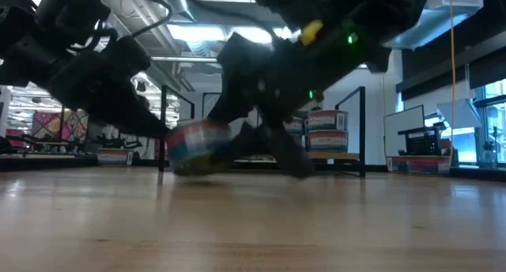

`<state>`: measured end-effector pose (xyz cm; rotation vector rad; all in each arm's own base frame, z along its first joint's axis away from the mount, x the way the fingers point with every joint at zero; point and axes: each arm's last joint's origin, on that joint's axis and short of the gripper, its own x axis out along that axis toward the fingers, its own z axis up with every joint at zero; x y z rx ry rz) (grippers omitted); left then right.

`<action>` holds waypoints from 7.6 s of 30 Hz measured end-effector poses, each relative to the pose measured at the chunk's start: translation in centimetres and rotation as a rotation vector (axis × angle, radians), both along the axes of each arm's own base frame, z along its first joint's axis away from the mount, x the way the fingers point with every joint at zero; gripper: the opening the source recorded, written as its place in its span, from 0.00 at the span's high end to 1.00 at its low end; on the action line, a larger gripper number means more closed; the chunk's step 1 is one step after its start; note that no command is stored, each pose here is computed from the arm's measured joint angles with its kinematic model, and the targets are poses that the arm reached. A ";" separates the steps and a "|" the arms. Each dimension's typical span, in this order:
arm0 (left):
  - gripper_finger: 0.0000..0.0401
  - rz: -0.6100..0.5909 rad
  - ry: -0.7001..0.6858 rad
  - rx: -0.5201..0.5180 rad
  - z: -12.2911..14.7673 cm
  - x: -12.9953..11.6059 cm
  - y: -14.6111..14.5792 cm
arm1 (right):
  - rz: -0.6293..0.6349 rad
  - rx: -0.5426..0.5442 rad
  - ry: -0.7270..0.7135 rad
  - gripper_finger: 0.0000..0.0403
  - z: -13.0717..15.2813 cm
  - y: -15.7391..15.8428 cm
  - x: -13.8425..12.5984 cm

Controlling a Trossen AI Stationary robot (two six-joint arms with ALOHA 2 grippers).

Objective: Stack canned seafood by type on shelf
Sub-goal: Put the blue pink tuna can on the shelf aligned with the stacked blue pink tuna cans, then stack the blue pink tuna can on top of the other blue pink tuna can on the shelf

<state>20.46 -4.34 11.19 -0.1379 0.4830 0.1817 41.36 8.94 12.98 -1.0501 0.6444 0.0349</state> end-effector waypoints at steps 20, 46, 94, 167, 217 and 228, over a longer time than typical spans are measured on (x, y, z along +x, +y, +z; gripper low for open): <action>0.54 0.190 0.118 0.226 0.9 -1.6 1.9 | -0.595 0.110 -0.090 0.51 8.7 -10.1 -3.7; 0.54 0.235 0.129 0.217 0.8 -1.6 2.6 | -0.886 0.253 -0.008 0.51 5.5 -16.4 -4.8; 0.54 0.255 0.109 0.126 0.8 -1.6 2.5 | -1.298 0.586 0.026 0.65 12.3 -9.1 -20.6; 0.54 0.271 0.092 0.072 0.8 -1.6 2.4 | -1.837 0.785 0.059 0.97 2.7 -23.0 -28.6; 0.54 0.273 0.086 0.070 0.8 -1.6 2.4 | -1.215 1.031 0.290 0.97 4.5 -10.0 -20.6; 0.54 0.275 0.037 0.054 1.2 -1.3 2.4 | -0.951 1.024 0.196 0.97 1.7 -6.5 -16.0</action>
